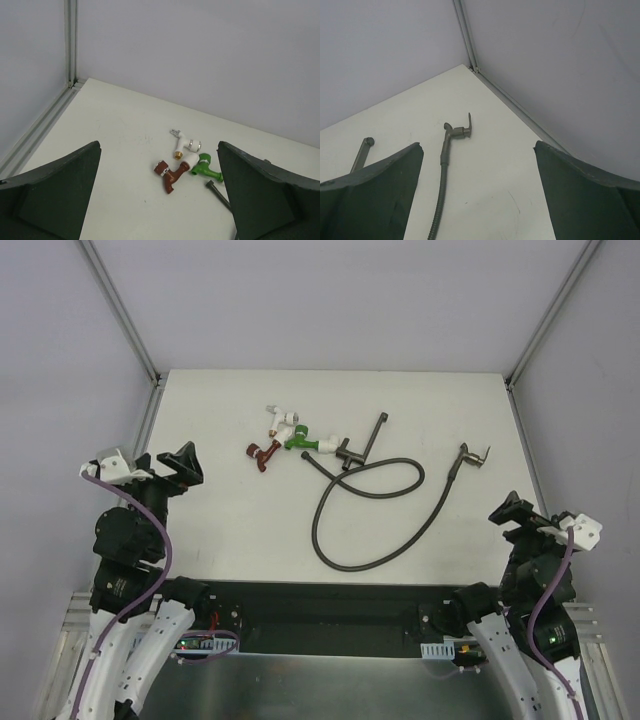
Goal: Install the water faucets
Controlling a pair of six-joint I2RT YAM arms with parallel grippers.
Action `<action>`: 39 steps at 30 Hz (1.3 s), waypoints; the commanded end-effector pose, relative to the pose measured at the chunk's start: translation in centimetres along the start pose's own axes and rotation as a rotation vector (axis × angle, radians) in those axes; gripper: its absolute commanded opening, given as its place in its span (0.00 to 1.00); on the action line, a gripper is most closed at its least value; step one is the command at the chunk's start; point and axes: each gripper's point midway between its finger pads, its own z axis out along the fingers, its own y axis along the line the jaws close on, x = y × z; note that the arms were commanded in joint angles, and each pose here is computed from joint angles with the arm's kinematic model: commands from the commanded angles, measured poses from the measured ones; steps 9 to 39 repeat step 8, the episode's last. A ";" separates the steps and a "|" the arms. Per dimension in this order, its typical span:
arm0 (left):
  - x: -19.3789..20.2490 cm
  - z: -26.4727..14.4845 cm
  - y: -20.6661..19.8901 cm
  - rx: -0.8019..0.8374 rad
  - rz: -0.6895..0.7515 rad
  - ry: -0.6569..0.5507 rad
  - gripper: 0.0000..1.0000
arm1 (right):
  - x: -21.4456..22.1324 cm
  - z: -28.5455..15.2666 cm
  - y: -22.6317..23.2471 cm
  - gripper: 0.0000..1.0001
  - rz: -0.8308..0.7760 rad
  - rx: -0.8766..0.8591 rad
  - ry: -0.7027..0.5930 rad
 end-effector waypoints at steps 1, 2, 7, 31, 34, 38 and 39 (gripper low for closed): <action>-1.2 -0.1 -0.5 0.032 -0.048 -0.047 0.99 | -3.0 -1.5 -1.7 0.96 0.130 -0.001 -0.126; -1.2 -0.1 -0.6 0.037 -0.049 -0.047 0.99 | -3.0 -1.5 -1.6 0.96 0.129 -0.003 -0.126; -1.7 -0.6 -0.2 0.028 -0.051 -0.068 0.99 | -2.9 -1.3 -1.6 0.96 0.123 0.004 -0.117; -1.8 -0.7 -0.2 0.027 -0.056 -0.073 0.99 | -3.0 -1.3 -1.4 0.96 0.117 0.003 -0.114; -1.8 -0.7 -0.2 0.027 -0.056 -0.073 0.99 | -3.0 -1.3 -1.4 0.96 0.117 0.003 -0.114; -1.8 -0.7 -0.2 0.027 -0.056 -0.073 0.99 | -3.0 -1.3 -1.4 0.96 0.117 0.003 -0.114; -1.8 -0.7 -0.2 0.027 -0.056 -0.073 0.99 | -3.0 -1.3 -1.4 0.96 0.117 0.003 -0.114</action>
